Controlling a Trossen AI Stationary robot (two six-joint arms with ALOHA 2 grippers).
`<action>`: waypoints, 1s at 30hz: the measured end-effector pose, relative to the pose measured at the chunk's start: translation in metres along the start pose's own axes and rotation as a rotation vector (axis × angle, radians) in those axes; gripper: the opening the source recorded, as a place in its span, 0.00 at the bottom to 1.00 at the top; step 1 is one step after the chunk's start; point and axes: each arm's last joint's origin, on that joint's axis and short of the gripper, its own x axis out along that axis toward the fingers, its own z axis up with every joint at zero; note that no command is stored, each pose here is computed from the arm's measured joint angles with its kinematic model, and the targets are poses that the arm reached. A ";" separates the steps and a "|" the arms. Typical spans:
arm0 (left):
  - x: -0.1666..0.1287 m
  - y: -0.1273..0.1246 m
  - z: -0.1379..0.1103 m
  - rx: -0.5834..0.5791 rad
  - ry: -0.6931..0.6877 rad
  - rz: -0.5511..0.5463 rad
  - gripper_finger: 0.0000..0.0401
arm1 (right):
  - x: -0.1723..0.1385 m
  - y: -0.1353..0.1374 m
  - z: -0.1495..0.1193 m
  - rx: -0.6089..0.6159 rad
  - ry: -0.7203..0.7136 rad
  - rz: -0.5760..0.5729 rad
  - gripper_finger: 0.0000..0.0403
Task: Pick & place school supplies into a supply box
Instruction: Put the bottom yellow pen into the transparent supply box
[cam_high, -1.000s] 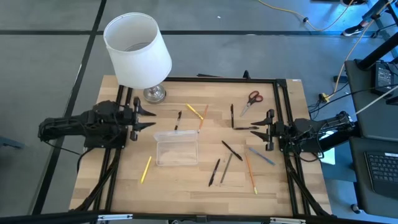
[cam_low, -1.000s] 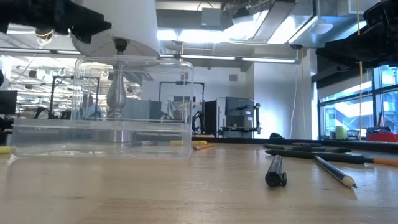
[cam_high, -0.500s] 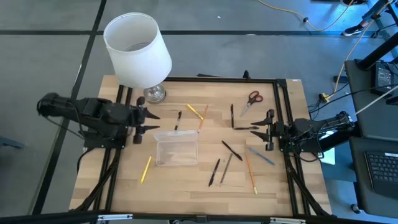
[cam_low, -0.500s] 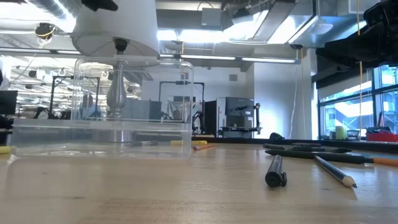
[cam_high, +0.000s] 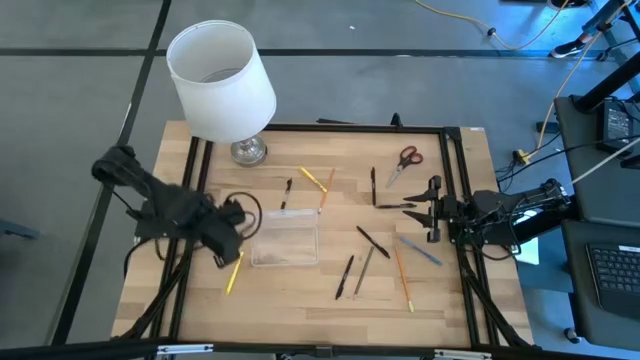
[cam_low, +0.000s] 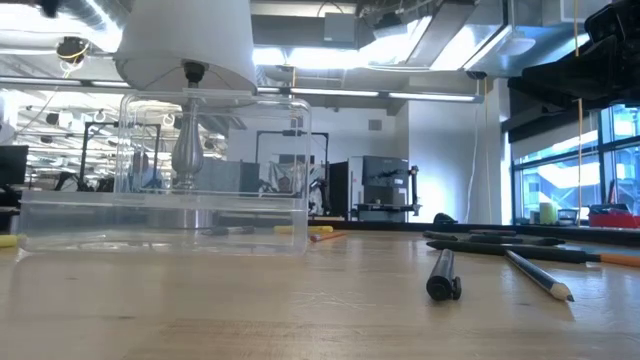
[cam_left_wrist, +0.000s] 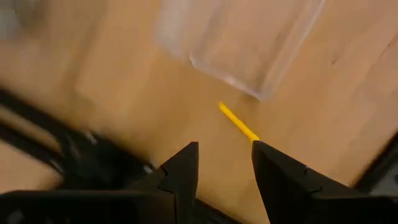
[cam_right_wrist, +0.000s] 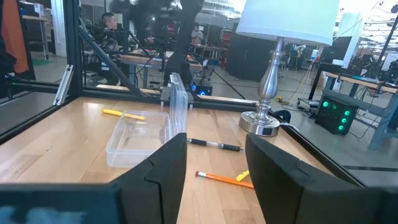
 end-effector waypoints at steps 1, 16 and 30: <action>0.005 -0.007 -0.003 -0.039 0.021 0.017 0.36 | 0.000 0.000 0.000 0.000 0.000 0.000 0.42; 0.081 -0.091 -0.039 -0.195 0.075 0.205 0.36 | 0.000 0.000 0.000 0.004 0.000 0.000 0.42; 0.121 -0.057 -0.062 -0.428 0.082 0.055 0.36 | 0.000 0.000 0.000 0.032 0.000 0.000 0.42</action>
